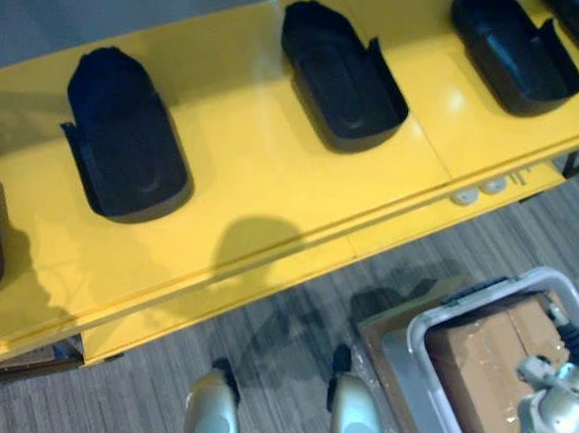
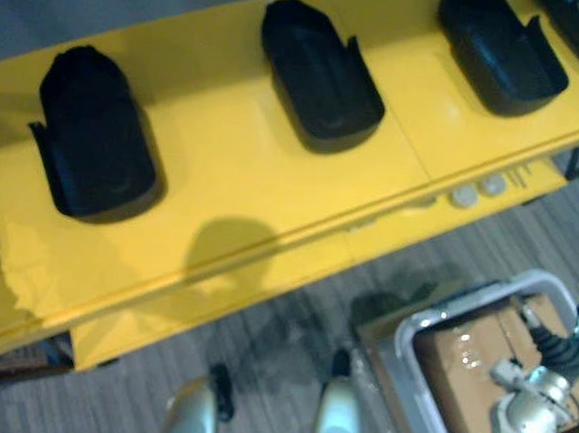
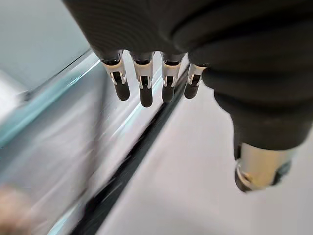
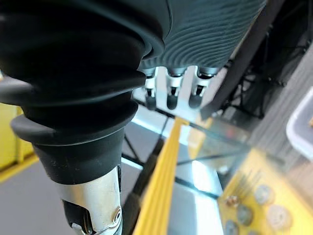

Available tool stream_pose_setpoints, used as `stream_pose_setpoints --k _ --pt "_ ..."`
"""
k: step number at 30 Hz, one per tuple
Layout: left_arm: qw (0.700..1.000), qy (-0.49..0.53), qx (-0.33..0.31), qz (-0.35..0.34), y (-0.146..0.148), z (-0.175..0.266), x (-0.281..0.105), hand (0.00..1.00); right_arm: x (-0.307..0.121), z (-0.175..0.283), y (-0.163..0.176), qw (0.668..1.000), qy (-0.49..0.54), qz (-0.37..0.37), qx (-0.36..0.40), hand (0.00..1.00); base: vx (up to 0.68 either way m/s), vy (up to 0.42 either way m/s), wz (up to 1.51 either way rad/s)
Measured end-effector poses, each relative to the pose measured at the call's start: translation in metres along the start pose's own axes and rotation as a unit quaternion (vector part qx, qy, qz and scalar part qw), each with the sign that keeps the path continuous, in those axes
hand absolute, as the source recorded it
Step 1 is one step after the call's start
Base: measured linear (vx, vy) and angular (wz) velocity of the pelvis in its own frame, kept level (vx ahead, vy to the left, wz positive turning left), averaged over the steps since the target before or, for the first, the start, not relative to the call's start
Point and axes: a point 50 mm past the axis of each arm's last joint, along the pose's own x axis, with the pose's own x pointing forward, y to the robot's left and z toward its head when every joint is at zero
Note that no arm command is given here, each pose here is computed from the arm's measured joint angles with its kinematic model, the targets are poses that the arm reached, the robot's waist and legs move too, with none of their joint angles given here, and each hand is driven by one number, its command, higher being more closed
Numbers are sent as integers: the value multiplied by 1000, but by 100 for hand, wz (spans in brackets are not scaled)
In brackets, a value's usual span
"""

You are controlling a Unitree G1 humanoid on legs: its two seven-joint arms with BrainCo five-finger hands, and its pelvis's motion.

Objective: Walk over and take plastic housings, then place them on the shelf

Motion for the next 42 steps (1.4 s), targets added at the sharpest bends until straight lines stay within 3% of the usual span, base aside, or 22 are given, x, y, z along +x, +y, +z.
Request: stream_pose_setpoints --k 3,5,6,7,10,12,13,15,20,30,42 --pt "999 -38 -30 14 3 13 1 0 -12 -11 8 999 26 25 -9 0 183 -39 21" --pt "988 -84 -129 5 11 41 -3 0 -17 -16 12 999 40 28 -6 0 121 -31 28" --pt "984 -98 -149 1 14 48 -5 0 -18 -17 14 999 43 28 -2 0 81 -30 28" --pt "973 -122 -195 -16 20 58 -14 100 -20 -18 18 999 47 27 5 0 54 -22 19" --pt "942 -100 -306 -96 24 41 -60 100 -30 -20 23 998 62 21 12 0 41 -13 23" --pt "922 -9 -350 -162 28 -4 -110 100 -46 -23 21 996 82 -2 22 0 38 -15 33" --pt "920 3 -351 -172 29 -11 -118 100 -48 -23 20 996 85 -6 22 0 25 -14 28" --pt "909 86 -327 -246 45 -57 -172 100 -61 -25 10 994 105 -39 18 0 17 -1 18" --pt "879 178 -284 -339 83 -97 -230 100 -71 -22 4 992 113 -53 25 0 -14 11 31" --pt "839 168 -299 -423 92 -97 -253 100 -75 -27 8 990 131 -39 18 0 -75 2 11" --pt "786 226 -302 -489 55 -106 -277 100 -59 -29 7 993 116 3 -13 0 22 13 -6"
